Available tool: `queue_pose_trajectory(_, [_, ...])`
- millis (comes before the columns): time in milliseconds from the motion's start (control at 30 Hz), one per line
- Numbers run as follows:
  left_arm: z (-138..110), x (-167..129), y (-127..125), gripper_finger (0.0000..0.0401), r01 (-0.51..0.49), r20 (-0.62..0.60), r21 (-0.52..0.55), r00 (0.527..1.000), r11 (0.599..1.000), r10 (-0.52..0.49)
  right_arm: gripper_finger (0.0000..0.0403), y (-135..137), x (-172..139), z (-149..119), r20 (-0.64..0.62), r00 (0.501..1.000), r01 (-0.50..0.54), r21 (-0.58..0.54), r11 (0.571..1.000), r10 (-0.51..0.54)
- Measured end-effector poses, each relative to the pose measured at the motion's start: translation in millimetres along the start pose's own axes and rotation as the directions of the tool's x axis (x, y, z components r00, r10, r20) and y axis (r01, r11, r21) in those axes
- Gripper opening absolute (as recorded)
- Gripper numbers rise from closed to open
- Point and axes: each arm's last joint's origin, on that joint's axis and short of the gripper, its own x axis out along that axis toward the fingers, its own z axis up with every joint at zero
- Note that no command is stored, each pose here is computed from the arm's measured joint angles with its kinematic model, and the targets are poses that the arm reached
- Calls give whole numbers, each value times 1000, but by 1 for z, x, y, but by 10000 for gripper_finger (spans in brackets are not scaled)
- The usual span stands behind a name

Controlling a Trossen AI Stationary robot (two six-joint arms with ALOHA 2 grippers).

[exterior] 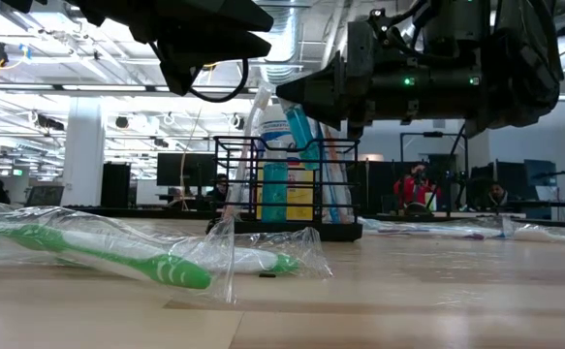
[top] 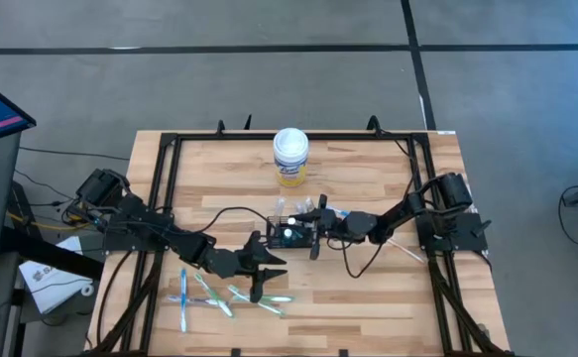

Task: Pick & Place toothbrushing station
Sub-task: Put the blue mouthwash into the mesh organizer, then put the orange toothbrush into the mesh organizer

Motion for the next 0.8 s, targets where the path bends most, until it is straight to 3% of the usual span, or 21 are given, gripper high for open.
queue_pose_trajectory(167, [0,0,0,106,0,0,0,1000,1000,0,88,0,0,0,-1,1000,0,0,1000,0])
queue_pose_trajectory(433, [0,0,0,106,0,0,0,1000,1000,0,117,0,0,-4,-38,999,4,11,1000,-4])
queue_pose_trajectory(800, [0,0,0,106,0,0,0,1000,1000,0,48,2,-1,-7,-67,998,-1,2,1000,1])
